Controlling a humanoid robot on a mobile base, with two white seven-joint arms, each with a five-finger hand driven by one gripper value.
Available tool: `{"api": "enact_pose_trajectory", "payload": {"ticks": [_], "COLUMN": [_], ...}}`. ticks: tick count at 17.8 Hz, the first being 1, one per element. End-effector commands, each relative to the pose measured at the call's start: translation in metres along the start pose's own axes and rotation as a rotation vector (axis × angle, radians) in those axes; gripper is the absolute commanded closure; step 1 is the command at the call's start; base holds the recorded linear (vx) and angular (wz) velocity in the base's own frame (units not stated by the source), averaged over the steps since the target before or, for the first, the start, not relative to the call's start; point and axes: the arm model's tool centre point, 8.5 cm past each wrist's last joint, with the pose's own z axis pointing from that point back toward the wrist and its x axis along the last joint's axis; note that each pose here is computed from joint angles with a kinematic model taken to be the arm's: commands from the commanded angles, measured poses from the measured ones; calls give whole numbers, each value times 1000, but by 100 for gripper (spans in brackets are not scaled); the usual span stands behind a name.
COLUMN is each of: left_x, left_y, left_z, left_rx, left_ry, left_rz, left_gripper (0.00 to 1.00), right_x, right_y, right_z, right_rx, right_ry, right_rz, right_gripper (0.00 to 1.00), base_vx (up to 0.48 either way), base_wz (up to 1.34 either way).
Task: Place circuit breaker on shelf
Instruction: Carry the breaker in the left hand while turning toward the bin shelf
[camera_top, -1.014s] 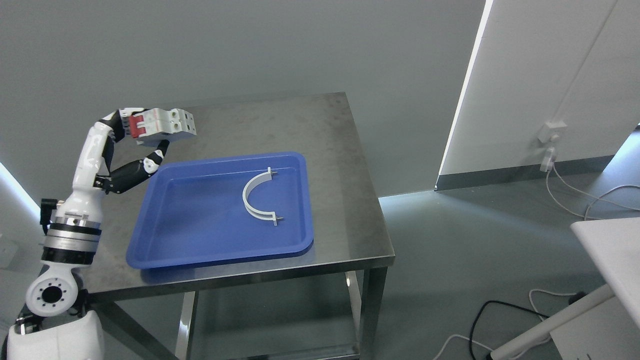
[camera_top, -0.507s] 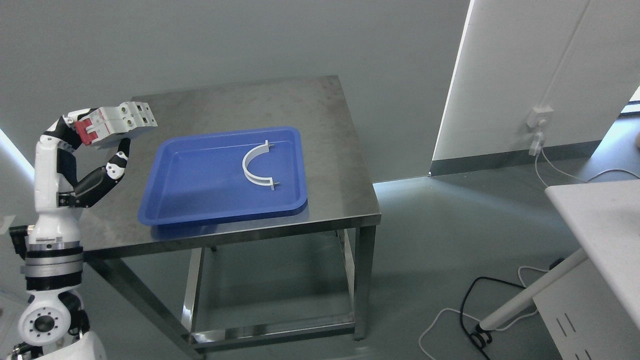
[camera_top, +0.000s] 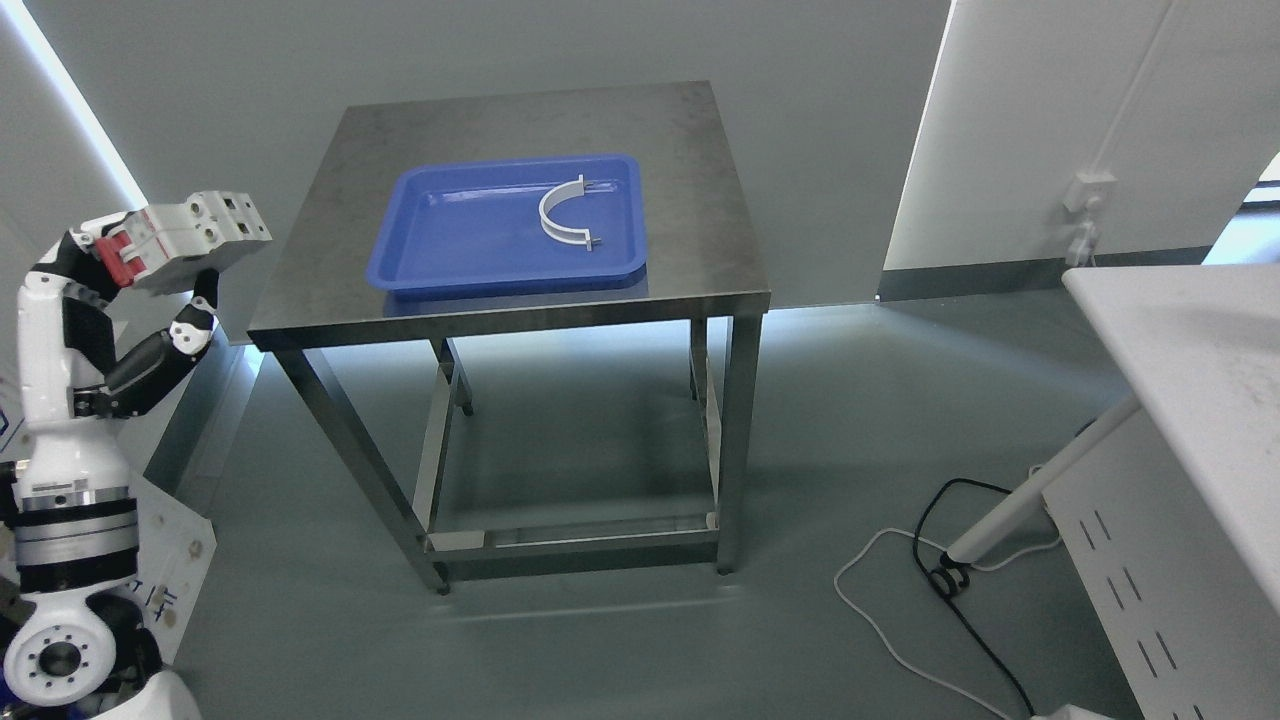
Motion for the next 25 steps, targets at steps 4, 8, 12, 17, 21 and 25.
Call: {"api": "enact_pose_trajectory", "payload": {"ticks": [4, 8, 12, 17, 21, 25], "left_x": [33, 47, 71, 82, 35, 11], "left_y": [17, 18, 13, -10, -4, 19], "left_z": [-33, -56, -96, -114, -98, -117], "left_rx": [53, 64, 59, -64, -331, -348], "left_ry": [-92, -114, -128, -106, 186, 299], "left_rz": [-4, 19, 73, 81, -8, -138], "left_gripper": [89, 89, 89, 89, 89, 88], "right_x": [-17, -17, -17, -17, -17, -17], "right_y": [-10, -10, -10, -10, -10, -10], "right_z": [0, 0, 0, 0, 0, 0], "right_rx": [-11, -11, -11, -11, -11, -11], "right_ry": [162, 162, 162, 162, 162, 162], "right_rz": [46, 46, 46, 46, 46, 46], "right_gripper": [0, 0, 0, 0, 0, 0], "base_vx": [-426, -403, -327, -224, -100, 17], "base_wz": [84, 470, 818, 1089, 1164, 855]}}
